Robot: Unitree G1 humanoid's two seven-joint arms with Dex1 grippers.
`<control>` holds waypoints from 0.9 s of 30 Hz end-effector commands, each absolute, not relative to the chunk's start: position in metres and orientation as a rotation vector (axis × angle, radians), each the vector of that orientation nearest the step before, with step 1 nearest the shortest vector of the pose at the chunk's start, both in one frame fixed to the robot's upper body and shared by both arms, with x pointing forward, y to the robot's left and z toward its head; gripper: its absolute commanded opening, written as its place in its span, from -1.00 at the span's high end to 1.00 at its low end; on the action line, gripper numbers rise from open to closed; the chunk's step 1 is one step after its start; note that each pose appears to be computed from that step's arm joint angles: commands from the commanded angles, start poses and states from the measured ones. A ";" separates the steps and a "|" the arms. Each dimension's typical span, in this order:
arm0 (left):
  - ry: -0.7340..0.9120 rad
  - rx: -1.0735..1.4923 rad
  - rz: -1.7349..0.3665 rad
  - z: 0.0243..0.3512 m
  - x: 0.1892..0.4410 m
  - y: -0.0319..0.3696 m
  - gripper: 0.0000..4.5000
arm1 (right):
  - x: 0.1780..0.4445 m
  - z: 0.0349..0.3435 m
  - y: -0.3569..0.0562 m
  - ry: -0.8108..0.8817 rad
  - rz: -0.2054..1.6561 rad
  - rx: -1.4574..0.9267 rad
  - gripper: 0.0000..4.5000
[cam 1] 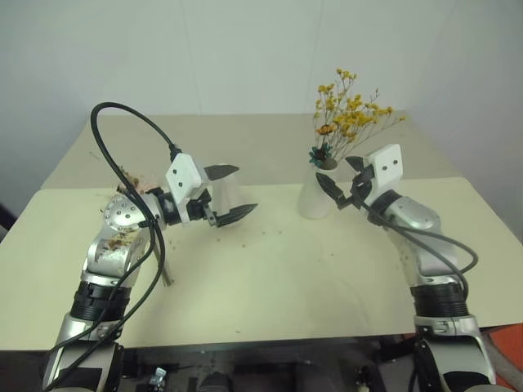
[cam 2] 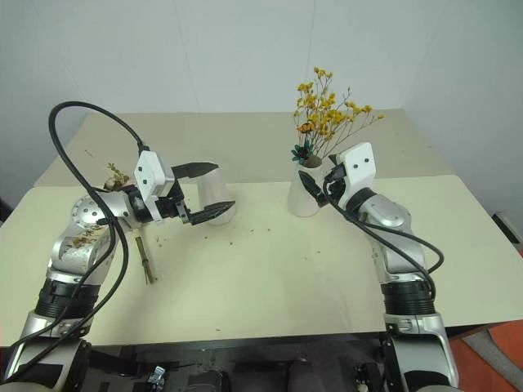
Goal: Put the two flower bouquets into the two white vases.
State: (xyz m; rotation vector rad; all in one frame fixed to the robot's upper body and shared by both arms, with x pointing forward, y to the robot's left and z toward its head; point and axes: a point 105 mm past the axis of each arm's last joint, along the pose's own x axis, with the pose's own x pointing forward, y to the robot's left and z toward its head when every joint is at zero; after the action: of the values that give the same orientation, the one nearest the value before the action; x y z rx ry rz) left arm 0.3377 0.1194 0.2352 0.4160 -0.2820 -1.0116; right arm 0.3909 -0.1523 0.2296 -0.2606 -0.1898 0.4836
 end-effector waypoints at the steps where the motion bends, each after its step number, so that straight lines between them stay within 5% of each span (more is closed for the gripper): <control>1: -0.317 0.418 -0.982 0.245 0.331 0.128 -1.00 | 0.379 0.249 -0.156 -0.229 0.501 -0.292 -0.99; 7: -0.295 0.271 -0.920 0.248 0.312 0.144 -1.00 | 0.348 0.244 -0.171 -0.156 0.612 -0.378 -0.99; 14: -0.092 0.105 -0.713 0.218 0.293 0.155 -1.00 | 0.292 0.235 -0.160 -0.134 0.951 -0.426 -0.99; 22: 0.254 0.004 0.133 0.166 0.330 0.207 -1.00 | 0.287 0.238 -0.114 -0.189 1.157 -0.423 -0.99; 27: 0.381 -0.108 0.400 0.168 0.329 0.227 -1.00 | 0.293 0.234 -0.109 -0.181 1.180 -0.434 -0.99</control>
State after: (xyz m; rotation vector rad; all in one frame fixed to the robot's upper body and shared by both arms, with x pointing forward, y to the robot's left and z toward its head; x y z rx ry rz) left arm 0.3335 0.2127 0.1603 -0.0956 0.3765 0.2962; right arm 0.2948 -0.1108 0.2228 -0.4024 -0.1223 1.1692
